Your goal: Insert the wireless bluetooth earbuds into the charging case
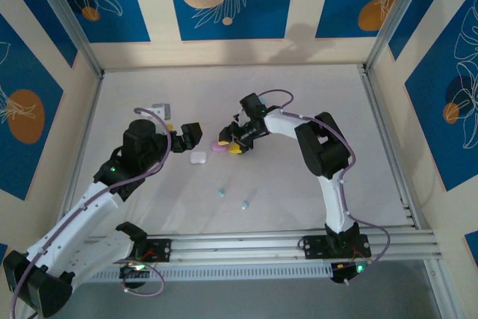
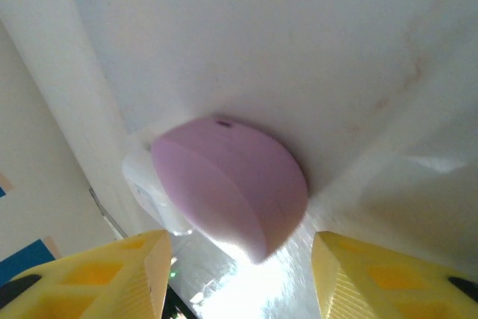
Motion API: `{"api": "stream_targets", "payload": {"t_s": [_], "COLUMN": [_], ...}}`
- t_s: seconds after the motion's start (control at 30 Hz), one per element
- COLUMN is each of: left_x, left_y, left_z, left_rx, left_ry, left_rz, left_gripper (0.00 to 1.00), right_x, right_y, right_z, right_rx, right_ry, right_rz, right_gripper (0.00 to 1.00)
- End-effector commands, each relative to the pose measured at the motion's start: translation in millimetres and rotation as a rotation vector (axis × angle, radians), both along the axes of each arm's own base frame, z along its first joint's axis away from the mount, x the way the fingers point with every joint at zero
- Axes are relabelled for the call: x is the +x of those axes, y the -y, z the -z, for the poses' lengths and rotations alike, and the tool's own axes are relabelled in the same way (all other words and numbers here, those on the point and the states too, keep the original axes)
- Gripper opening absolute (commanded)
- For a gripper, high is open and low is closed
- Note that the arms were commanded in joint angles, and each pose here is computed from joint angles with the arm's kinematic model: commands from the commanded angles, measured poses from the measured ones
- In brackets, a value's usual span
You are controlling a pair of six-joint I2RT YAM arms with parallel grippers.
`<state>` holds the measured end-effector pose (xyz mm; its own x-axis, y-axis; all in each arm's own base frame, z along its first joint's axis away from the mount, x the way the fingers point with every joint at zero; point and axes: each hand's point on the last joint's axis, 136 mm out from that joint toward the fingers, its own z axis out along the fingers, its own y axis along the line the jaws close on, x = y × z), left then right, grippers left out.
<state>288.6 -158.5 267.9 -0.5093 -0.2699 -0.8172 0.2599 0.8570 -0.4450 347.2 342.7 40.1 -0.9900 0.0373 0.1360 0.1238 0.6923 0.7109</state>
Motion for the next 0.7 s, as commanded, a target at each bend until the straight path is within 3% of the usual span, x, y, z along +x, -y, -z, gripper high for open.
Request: {"api": "stream_targets", "payload": {"t_s": [0.0,0.23,0.47,0.67], "left_x": [2.4,4.0,8.0,10.3], "left_y": [1.8,10.1,31.4,50.5], "left_z": [-2.8,-2.8,4.3,17.7], "left_rx": [-0.03,-0.044,-0.069,-0.147], "left_ry": [0.007,0.0,-0.062,-0.133], "left_rz": [0.004,0.038,0.123,0.175], "left_gripper": [1.0,1.0,1.0,1.0], "right_x": [-5.8,7.4,48.7,81.8], "right_y": [11.0,57.1,130.6,157.0], "right_z": [-29.2,-62.4,-88.4,-85.3], "right_rx": [-0.026,-0.124,-0.221,-0.192], "right_ry": [0.073,0.233,0.453,0.399], "right_rz": [-0.013,0.054,0.196,0.173], "right_gripper": [0.55,0.56,0.55,0.55]}}
